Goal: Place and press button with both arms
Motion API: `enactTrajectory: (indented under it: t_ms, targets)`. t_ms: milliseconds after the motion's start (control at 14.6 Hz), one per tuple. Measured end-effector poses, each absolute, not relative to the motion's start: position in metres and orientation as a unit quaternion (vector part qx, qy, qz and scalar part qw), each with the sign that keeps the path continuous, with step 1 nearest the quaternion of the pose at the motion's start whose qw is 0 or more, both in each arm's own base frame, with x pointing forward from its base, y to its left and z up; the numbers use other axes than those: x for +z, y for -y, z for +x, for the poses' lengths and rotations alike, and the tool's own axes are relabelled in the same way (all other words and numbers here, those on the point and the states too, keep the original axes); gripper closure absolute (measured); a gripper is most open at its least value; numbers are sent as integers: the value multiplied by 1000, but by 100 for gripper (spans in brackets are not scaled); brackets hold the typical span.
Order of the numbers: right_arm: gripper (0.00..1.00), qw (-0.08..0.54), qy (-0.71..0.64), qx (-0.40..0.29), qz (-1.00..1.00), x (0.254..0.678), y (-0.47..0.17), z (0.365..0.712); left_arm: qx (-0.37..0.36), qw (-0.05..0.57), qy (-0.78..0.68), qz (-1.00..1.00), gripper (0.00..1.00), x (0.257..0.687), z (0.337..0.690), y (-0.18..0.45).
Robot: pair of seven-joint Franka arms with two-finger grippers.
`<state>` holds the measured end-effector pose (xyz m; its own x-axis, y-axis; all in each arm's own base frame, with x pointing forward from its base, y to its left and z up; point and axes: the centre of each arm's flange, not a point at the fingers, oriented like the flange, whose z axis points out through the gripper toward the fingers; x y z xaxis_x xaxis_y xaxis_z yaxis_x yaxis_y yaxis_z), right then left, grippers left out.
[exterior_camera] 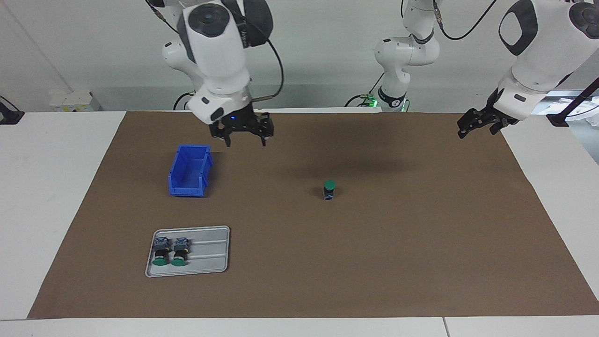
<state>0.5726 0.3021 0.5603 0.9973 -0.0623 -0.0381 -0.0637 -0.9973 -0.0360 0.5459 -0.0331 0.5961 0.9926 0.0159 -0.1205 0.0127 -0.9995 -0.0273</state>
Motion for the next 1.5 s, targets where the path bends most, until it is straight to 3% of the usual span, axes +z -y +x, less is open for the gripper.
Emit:
enactTrajectory:
  t_ms: [274,479,889,1299,1505]
  targets:
    - [0,18,-51,-5,-999,500,-420,579,60,13,16,-998,0,597,546,23]
    - [0,17,-50,-21,-998,444,-468,577,60,13,12,-998,0,597,546,17]
    - [0,-10,-15,-42,-999,364,-499,562,59,10,23,-998,0,599,545,-17]
    - [0,-18,29,-35,-999,318,-497,543,57,10,13,-998,0,600,545,-6]
    - [0,-16,47,-34,-998,319,-492,541,57,11,12,-998,0,600,545,-4]
